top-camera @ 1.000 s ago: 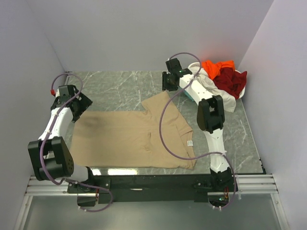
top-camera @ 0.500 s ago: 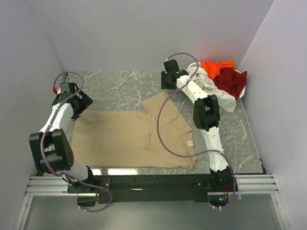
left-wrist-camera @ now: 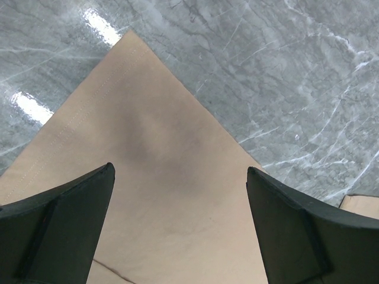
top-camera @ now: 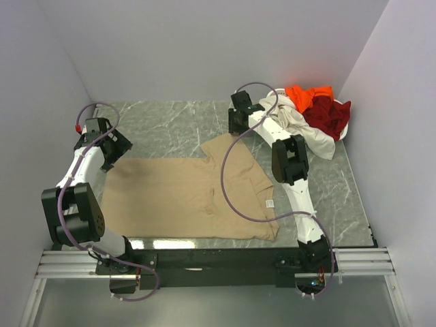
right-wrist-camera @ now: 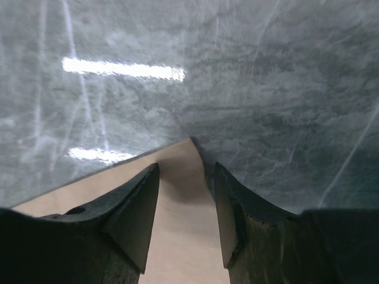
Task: Fold and stack the t-shirts
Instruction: Fold the tshirt
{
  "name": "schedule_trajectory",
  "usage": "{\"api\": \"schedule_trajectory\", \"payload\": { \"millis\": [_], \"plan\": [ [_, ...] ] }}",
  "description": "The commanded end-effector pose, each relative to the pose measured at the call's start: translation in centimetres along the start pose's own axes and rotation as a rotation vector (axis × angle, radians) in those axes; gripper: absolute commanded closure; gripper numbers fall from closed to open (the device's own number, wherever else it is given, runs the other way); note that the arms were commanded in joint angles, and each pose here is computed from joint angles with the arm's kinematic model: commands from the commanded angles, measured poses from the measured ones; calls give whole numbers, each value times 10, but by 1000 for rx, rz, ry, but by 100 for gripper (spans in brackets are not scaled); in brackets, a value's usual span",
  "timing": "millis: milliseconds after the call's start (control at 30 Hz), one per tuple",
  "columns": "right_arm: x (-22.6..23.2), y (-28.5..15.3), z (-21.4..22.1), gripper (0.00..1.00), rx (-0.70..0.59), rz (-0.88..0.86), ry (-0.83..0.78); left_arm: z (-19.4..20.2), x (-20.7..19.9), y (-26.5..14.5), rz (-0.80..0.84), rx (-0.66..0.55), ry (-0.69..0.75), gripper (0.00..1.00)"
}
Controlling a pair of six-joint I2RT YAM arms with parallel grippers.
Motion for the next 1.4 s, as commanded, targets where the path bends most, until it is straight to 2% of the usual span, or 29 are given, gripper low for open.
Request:
{"api": "schedule_trajectory", "payload": {
  "millis": [0, 200, 300, 433, 533, 867, 967, 1200, 1367],
  "plan": [
    [1, 2, -6, 50, -18, -3, 3, -13, -7, -7, 24, -36, 21, 1],
    [-1, 5, -3, 55, -8, -8, 11, -13, -6, -7, 19, -42, 24, 1],
    [-1, 6, -1, 65, -1, -14, 10, -14, -1, -5, -7, -46, 31, 1],
    [-5, 2, -6, 94, -12, 2, 31, -22, 6, 2, -73, -63, 66, 2],
    [-9, -5, -11, 100, -28, 14, 41, -29, 8, 11, -109, -82, 102, 7],
    [-32, -29, -8, 100, -50, 57, 90, -46, 12, 51, -142, -69, 131, 31],
    [-34, -30, -4, 100, -41, 59, 96, -54, 19, 62, -193, -73, 127, 42],
    [-33, -33, -8, 100, -45, 50, 95, -61, 28, 82, -235, -53, 122, 54],
    [-32, -34, -10, 100, -49, 47, 95, -53, 31, 96, -241, -17, 122, 56]
  ]
}}
Point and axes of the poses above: each gripper's point midway between its finger pads, its own y axis out along the fingers, its own x axis along the line the jaws close on, z = x × y, the point moved 2 cm from there along -y, back along the fingers, and after that the axes turned 3 degrees about -y, right-handed, at the moved point
